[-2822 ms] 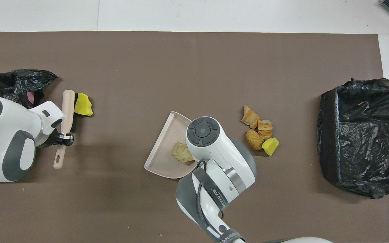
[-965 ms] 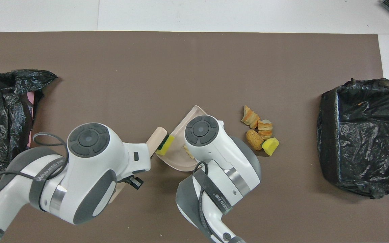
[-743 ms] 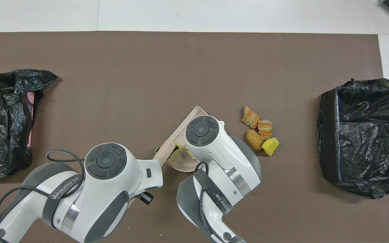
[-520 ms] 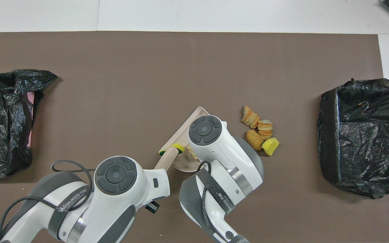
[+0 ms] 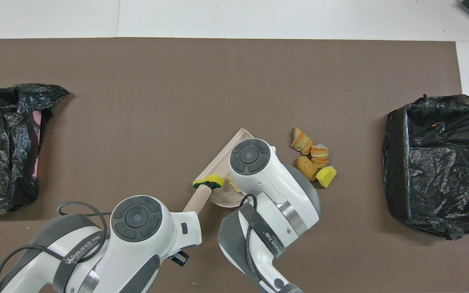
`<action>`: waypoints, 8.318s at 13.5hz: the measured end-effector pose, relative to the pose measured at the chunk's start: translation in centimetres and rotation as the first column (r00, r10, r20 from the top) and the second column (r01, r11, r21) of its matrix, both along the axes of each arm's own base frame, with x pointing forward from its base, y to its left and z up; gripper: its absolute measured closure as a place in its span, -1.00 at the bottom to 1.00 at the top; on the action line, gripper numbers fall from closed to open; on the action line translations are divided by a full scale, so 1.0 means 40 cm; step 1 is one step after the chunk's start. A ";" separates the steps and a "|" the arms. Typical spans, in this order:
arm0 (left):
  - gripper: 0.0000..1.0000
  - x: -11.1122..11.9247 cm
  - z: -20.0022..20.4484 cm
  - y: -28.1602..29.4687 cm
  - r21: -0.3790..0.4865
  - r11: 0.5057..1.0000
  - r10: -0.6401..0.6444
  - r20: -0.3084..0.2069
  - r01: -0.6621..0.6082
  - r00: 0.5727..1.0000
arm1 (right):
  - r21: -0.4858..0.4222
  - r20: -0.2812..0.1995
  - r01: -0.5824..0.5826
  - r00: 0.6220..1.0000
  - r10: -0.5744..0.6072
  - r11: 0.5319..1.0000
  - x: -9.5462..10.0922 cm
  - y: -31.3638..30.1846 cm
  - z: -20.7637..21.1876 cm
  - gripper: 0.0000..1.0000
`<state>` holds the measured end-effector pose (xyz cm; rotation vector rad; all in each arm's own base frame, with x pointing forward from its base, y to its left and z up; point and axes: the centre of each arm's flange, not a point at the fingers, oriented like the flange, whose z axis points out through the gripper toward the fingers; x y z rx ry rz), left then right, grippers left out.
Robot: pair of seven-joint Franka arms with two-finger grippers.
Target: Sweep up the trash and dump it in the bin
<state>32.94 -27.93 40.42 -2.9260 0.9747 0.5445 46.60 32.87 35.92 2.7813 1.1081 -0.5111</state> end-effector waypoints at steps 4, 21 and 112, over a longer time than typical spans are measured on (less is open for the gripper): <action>0.47 -0.091 0.007 -0.002 0.045 0.997 -0.062 -0.064 0.065 0.996 | 0.000 -0.001 0.003 1.000 -0.003 1.000 0.002 -0.005 -0.001 0.37; 0.47 -0.065 -0.027 0.013 0.009 0.861 0.499 0.176 -0.508 0.849 | 0.211 0.124 -0.087 0.990 0.062 0.974 0.179 -0.797 0.394 0.37; -1.00 0.565 0.498 0.565 -0.122 0.886 0.463 0.243 -0.447 0.852 | 0.237 0.100 0.663 0.710 -0.697 0.710 0.331 0.148 0.200 0.37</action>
